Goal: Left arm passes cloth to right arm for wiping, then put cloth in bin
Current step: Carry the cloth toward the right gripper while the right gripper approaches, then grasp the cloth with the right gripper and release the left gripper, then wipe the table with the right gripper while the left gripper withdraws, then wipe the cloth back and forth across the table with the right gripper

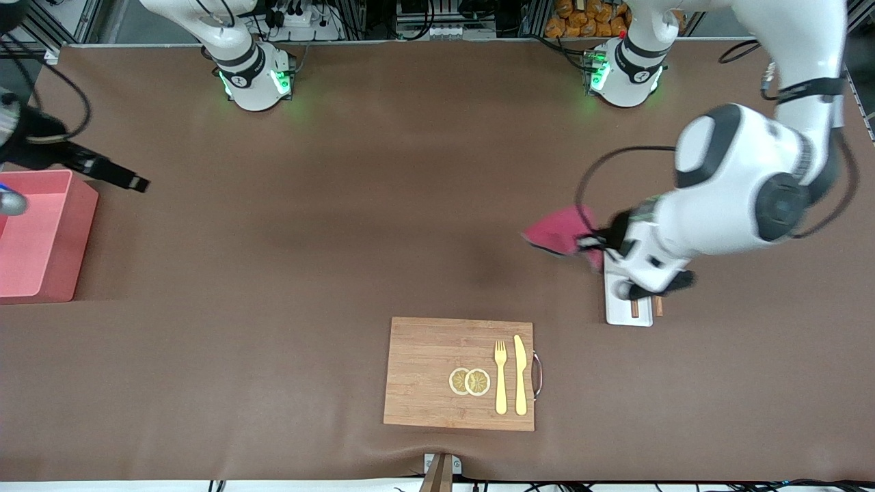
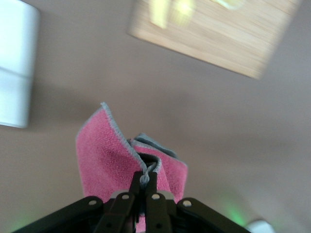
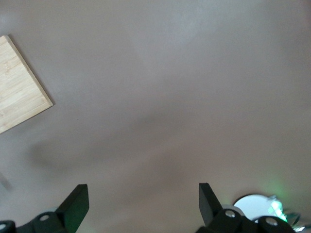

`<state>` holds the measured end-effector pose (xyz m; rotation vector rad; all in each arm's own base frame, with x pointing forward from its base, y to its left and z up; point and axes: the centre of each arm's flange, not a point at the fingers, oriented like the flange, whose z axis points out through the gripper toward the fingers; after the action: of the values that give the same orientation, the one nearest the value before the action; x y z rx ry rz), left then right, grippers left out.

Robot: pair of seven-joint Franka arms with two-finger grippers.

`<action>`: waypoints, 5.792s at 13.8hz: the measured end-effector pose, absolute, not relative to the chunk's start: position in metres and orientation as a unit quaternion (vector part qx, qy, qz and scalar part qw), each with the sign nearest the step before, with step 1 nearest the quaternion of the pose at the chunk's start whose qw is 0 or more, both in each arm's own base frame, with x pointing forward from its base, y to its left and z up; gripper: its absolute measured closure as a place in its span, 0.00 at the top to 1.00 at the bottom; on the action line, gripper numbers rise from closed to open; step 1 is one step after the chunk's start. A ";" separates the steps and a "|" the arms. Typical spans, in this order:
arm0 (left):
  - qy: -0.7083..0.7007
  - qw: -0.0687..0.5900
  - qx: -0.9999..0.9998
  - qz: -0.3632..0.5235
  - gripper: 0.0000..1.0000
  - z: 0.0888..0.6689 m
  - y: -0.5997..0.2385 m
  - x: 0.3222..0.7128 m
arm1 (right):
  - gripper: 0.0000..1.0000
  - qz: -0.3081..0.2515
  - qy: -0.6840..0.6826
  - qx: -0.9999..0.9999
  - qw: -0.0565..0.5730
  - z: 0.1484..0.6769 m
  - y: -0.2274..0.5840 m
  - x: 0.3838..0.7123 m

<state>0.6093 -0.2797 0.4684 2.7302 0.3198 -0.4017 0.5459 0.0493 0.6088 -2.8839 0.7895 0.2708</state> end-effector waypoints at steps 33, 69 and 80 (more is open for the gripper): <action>0.185 0.459 0.868 -0.044 0.06 0.504 -0.538 0.517 | 0.04 0.367 0.544 -0.745 0.118 0.469 0.249 0.577; 0.037 -0.022 0.999 0.014 1.00 0.574 0.004 0.607 | 0.04 0.084 0.003 -0.996 0.002 0.280 -0.231 0.570; -0.066 -0.023 0.998 0.008 1.00 0.647 -0.047 0.541 | 0.04 0.106 0.033 -0.994 -0.006 0.237 -0.068 0.593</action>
<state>0.5412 -0.0468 0.6467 3.1801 -0.2107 0.0270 0.5932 -0.0681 0.2370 -3.1334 0.1046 0.3338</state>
